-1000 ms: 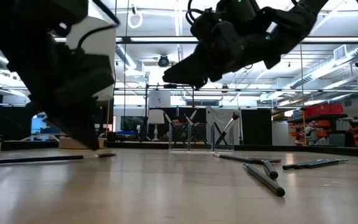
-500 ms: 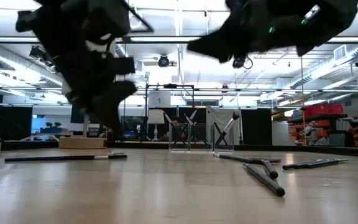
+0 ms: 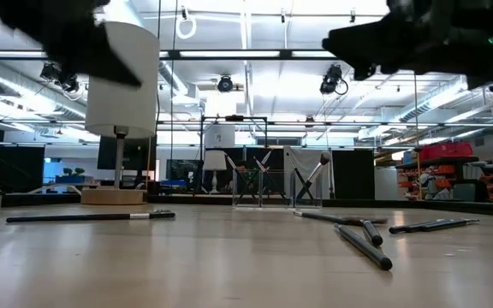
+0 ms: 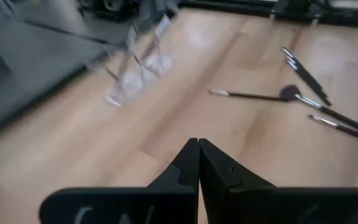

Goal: Pick & Place Makeup Supplies
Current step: Put the makeup brush into the transparent organizer

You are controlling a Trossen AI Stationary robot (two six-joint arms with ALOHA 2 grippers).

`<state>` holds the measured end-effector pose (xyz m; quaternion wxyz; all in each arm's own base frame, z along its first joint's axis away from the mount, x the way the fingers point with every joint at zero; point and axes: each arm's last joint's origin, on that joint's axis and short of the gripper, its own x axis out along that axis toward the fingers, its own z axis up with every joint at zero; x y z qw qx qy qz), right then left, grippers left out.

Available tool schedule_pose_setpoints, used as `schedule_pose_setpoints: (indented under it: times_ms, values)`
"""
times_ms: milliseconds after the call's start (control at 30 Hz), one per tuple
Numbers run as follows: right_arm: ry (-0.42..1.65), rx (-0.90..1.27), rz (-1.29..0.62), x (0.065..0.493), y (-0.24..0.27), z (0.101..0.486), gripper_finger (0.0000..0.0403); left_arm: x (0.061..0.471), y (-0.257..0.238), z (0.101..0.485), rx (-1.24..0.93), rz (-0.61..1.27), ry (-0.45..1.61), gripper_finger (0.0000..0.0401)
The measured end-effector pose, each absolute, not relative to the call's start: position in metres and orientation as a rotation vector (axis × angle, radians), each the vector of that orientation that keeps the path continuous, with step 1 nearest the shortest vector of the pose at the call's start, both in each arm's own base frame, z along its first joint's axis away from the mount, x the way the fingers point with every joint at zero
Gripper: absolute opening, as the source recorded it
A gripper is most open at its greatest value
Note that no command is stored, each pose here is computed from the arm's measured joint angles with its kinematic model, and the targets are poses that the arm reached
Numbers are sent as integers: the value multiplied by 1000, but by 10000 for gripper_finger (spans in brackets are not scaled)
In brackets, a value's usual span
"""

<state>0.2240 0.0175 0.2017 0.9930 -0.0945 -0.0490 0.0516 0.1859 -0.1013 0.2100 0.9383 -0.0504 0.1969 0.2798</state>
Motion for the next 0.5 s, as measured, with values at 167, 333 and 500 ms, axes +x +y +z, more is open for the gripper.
schedule_pose_setpoints:
  times_ms: [167, 333, 500]
  values:
    - [-127, -163, 105, 220, 17, 194, 126, 176, -95, 152, -279, 505, 304, 15]
    - [-111, -163, 107, 224, 18, 191, 126, 173, -88, 135, -272, 409, 310, 24]
    - [-97, -164, 107, 234, 18, 189, 126, 177, -85, 137, -205, 359, 346, 61]
